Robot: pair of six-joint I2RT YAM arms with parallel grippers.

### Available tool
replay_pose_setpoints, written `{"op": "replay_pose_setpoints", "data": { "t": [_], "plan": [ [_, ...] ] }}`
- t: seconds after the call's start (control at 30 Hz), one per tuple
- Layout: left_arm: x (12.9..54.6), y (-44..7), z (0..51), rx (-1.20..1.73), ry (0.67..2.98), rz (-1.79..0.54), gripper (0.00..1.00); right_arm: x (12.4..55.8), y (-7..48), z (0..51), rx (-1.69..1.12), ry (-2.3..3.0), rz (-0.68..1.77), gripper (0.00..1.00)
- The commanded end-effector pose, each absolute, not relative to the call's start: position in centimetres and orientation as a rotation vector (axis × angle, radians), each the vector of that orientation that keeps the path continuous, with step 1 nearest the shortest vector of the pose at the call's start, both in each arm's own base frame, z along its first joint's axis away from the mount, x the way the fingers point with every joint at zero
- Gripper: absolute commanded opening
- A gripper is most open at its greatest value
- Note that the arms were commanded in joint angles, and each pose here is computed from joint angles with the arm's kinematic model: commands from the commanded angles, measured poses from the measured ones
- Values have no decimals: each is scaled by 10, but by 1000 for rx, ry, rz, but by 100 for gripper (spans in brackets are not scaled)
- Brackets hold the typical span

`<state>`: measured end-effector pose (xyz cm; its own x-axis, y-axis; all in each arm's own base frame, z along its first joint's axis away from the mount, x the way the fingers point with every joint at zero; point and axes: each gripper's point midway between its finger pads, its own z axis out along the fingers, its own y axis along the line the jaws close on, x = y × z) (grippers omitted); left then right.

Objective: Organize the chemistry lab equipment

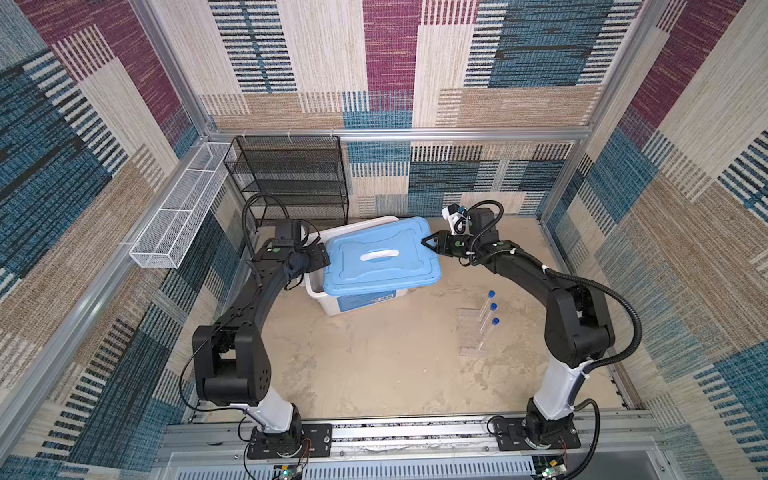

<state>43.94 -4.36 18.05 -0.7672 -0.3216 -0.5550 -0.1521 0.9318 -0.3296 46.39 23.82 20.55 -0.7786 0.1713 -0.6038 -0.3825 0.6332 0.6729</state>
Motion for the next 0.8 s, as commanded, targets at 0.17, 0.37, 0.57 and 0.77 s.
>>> {"op": "replay_pose_setpoints", "data": {
  "t": [0.17, 0.37, 0.57, 0.77],
  "plan": [
    [433, -33, 214, -345, 2424, -279, 82, 461, 233, 224, -181, 2121, 1116, 28],
    [423, -32, 236, -330, 2386, -283, 80, 463, 230, 238, -154, 2077, 1103, 25],
    [418, -76, 232, -263, 2341, -635, 74, 461, 230, 266, -175, 2016, 1112, 25],
    [418, -88, 229, -232, 2310, -733, 79, 454, 236, 290, -236, 1920, 1163, 24]
  ]
}}
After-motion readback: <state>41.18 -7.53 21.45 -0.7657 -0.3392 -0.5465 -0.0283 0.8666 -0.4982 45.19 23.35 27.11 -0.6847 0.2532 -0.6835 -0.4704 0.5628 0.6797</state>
